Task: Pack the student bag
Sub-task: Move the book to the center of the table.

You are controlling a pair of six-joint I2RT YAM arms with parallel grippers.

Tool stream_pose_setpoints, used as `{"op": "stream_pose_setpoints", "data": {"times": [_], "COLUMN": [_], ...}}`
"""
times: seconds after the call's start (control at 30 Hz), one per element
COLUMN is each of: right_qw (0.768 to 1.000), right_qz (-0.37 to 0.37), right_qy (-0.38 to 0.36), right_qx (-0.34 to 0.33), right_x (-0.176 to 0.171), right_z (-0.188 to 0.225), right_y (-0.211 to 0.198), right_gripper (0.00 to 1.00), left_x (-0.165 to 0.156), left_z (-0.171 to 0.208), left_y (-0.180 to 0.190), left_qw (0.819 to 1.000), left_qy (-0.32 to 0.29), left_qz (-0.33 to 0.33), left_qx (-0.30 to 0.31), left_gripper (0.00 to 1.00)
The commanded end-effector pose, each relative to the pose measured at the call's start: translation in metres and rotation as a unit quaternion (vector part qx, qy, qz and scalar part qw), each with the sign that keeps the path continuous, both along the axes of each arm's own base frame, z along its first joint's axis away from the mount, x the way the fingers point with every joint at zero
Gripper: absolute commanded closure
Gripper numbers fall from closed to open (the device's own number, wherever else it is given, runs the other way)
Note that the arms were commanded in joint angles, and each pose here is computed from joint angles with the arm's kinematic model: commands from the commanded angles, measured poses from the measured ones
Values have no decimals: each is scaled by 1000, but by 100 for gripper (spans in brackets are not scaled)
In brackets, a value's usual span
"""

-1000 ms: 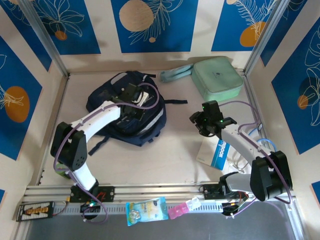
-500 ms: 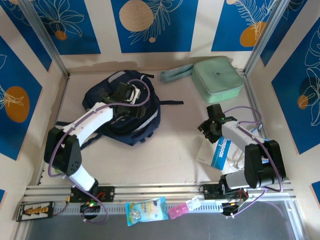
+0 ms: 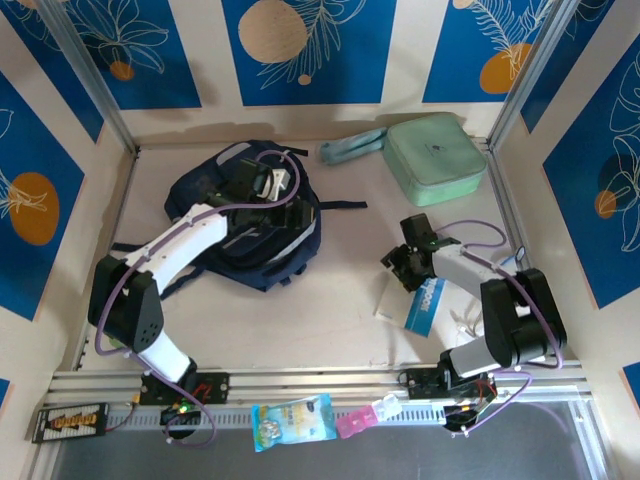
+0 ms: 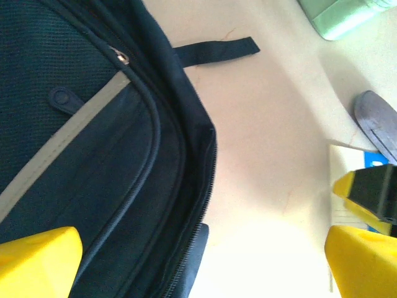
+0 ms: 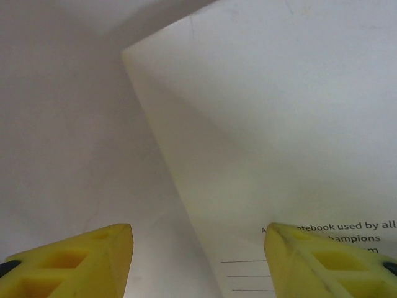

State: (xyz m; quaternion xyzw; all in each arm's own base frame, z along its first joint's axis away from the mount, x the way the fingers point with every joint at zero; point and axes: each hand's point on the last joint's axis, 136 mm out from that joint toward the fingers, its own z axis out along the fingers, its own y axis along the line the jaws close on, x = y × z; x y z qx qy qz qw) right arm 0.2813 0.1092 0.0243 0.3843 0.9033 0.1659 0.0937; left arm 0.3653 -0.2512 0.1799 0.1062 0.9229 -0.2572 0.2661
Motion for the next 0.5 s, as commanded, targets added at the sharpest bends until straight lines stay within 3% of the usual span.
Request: {"op": "stream_pose_setpoints", "data": {"times": [0.0,0.27,0.47], "right_qw": [998,990,994], "right_qz": [9,60,59], "right_qy": [11,-40,-67], "right_qx": [57,123,56], "right_x": [10,57,52], "right_z": [-5,22,49], "right_y": [36,96,43], "right_gripper": [40,43,43], "left_x": [1,-5,-19], "left_z": [12,5,-9], "left_y": [-20,-53,-92], "left_qw": [999,998,995], "left_qy": [-1,21,50], "left_qz": [-11,-31,-56], "left_qx": [-33,-50,-69], "left_gripper": [0,0,0]}}
